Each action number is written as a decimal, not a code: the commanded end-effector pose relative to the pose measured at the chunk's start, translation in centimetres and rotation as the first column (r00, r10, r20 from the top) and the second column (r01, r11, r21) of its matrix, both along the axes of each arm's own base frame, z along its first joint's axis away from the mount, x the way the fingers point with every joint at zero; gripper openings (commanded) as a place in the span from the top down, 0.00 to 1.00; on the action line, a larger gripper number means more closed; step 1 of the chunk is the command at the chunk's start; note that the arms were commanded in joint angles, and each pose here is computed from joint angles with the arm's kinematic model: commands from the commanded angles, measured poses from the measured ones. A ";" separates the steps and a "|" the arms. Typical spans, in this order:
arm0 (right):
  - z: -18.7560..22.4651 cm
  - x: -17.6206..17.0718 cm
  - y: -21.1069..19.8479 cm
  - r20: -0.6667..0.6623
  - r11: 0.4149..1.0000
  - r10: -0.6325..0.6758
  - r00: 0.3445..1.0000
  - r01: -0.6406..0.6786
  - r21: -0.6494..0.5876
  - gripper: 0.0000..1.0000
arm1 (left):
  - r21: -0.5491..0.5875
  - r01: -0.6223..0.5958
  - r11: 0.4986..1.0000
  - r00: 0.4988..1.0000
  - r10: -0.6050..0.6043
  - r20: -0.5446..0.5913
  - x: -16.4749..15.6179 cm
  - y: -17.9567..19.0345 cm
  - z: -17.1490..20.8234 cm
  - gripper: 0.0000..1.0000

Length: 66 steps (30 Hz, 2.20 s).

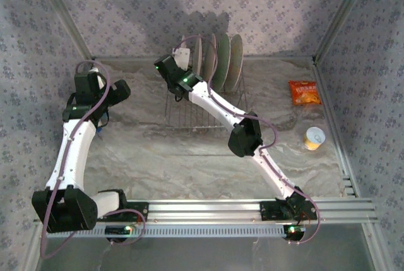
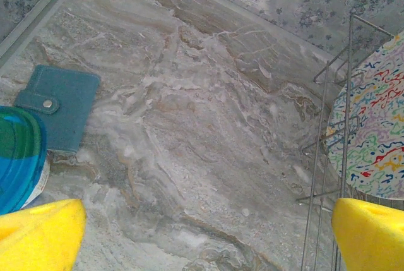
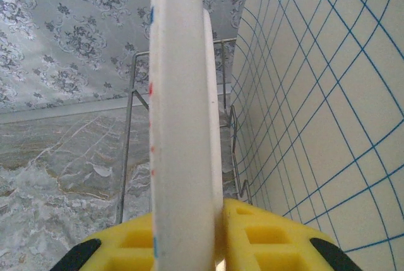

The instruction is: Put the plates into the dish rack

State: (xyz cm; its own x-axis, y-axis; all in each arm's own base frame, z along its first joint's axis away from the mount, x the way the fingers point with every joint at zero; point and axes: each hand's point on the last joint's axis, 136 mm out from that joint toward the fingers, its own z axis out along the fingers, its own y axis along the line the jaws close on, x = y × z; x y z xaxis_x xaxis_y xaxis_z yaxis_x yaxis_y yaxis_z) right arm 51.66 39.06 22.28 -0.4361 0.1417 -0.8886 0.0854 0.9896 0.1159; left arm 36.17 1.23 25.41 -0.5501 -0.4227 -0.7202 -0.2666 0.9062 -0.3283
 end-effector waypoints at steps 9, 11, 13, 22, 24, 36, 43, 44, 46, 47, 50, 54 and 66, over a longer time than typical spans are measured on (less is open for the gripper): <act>5.2 -1.7 1.1 0.076 0.999 0.037 0.996 -0.039 0.033 0.78 | 0.005 0.002 1.000 0.998 -0.003 0.055 0.3 0.2 1.7 0.01; 6.5 -2.1 0.7 0.090 0.999 0.034 0.995 -0.037 0.031 0.78 | 0.007 0.000 1.000 0.999 -0.001 0.051 0.3 0.2 1.5 0.01; 7.6 -2.5 0.5 0.103 0.999 0.036 0.994 -0.040 0.032 0.78 | 0.006 0.002 1.000 0.999 -0.002 0.051 0.3 0.2 1.5 0.01; 12.0 -3.9 -1.3 0.142 0.999 0.030 0.989 -0.035 0.030 0.77 | 0.009 -0.002 1.000 0.999 0.002 0.043 0.4 0.3 1.2 0.01; 12.2 -3.8 -1.5 0.145 0.999 0.029 0.989 -0.033 0.025 0.76 | 0.008 -0.002 1.000 0.999 0.001 0.040 0.4 0.2 1.2 0.01; 8.1 -1.7 -3.2 0.049 1.000 0.012 0.999 -0.012 -0.001 0.78 | -0.001 0.001 1.000 0.999 -0.001 0.041 0.4 0.1 1.1 0.01; 9.4 -2.2 -3.2 0.062 0.999 0.030 0.998 -0.031 0.008 0.77 | -0.004 0.005 1.000 0.999 -0.005 0.032 0.5 0.0 0.9 0.01; 10.0 -2.5 -3.1 0.067 0.999 0.038 0.997 -0.039 0.010 0.76 | -0.003 0.006 1.000 0.999 -0.005 0.033 0.5 0.0 0.9 0.01; 11.5 -3.4 -3.0 0.079 0.998 0.066 0.995 -0.068 0.016 0.65 | -0.002 0.004 1.000 0.999 -0.004 0.033 0.5 0.1 0.9 0.01; 12.4 -3.9 -3.0 0.084 0.997 0.077 0.993 -0.080 0.024 0.55 | -0.001 0.004 1.000 0.999 -0.004 0.033 0.5 0.1 0.9 0.01; 14.7 -5.7 -3.5 0.083 0.993 0.105 0.991 -0.110 0.051 0.33 | 0.001 0.004 1.000 0.999 -0.004 0.032 0.5 0.1 0.9 0.01; 16.4 -8.1 -4.9 0.032 0.985 0.160 0.987 -0.162 0.061 0.25 | 0.002 0.003 1.000 0.999 -0.004 0.036 0.5 0.1 1.1 0.01; 8.1 -12.8 -7.3 -0.247 0.950 0.309 0.919 -0.309 0.039 0.21 | -0.006 0.008 1.000 0.999 -0.007 0.042 0.3 0.0 1.3 0.01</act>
State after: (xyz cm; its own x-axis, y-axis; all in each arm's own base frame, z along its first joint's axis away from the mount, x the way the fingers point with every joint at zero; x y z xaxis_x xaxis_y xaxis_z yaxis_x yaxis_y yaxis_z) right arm 39.16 31.21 34.73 -0.5814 -0.0053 -0.8136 -0.1756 0.9772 0.1191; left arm 36.18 1.15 25.39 -0.5519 -0.4227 -0.7188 -0.2631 0.9062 -0.3310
